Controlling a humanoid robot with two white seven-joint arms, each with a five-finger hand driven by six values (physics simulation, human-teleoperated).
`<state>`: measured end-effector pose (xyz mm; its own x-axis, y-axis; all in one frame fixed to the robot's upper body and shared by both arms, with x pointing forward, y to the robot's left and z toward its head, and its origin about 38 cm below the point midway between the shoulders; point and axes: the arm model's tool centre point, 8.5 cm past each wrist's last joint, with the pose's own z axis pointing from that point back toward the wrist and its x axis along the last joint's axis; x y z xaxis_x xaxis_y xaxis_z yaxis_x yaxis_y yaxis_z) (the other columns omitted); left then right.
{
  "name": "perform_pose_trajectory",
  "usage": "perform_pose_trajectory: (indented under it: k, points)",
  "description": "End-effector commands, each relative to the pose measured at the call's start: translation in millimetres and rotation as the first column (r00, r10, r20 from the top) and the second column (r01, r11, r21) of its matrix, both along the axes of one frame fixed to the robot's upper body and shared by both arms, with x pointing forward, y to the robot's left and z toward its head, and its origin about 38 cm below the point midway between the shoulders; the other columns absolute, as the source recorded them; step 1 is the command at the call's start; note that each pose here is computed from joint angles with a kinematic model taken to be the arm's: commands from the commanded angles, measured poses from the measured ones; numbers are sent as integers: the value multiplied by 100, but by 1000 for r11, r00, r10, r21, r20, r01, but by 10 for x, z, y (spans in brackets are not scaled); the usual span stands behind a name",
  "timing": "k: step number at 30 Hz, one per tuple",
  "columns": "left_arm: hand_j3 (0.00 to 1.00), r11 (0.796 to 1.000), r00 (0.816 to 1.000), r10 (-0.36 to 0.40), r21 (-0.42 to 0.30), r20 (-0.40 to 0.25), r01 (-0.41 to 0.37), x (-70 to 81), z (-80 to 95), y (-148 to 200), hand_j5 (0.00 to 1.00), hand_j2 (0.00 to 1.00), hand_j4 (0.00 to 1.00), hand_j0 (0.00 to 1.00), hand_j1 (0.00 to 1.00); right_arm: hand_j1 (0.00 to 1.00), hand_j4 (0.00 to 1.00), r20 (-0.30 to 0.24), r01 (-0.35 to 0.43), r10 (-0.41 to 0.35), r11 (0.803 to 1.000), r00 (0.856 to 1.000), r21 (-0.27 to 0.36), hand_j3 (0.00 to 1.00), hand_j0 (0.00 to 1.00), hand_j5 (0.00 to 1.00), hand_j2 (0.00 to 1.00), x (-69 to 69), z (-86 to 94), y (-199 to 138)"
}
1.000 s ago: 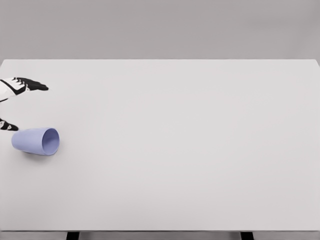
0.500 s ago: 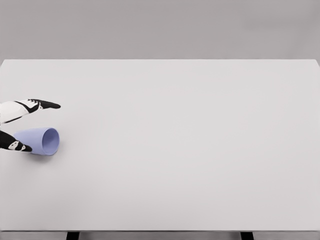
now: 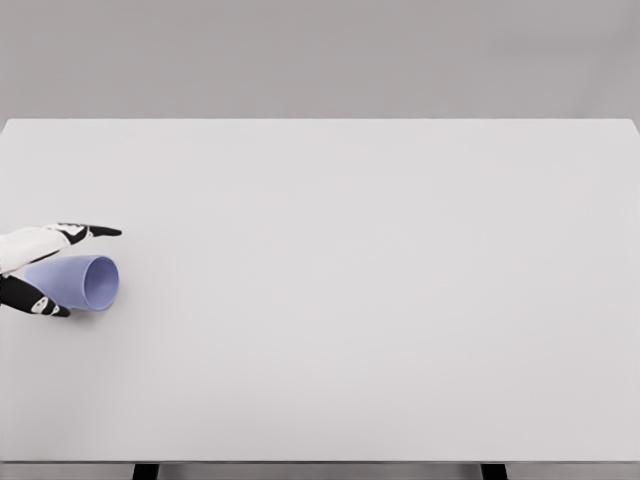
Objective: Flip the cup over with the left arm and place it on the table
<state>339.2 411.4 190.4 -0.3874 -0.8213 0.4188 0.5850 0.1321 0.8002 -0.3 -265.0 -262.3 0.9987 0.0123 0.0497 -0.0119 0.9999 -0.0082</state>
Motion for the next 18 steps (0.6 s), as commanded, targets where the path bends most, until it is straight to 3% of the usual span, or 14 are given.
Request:
perform_pose_trajectory:
  k: [1,9,18]
  points:
    - [100,1000,1000,-9,24,7,8,8,-67,-33,100,100,100,100,100,100,100,0,0,0,1000,1000,0,100,100,100,100,0,0,0]
    - [100,999,999,45,27,-15,-45,27,-180,22,100,100,100,100,100,100,100,0,0,0,1000,1000,0,100,100,100,100,0,0,0]
    - [100,998,999,50,48,-11,-49,52,-316,13,100,100,100,100,100,100,100,2,0,0,1000,1000,0,100,100,100,100,5,0,0]
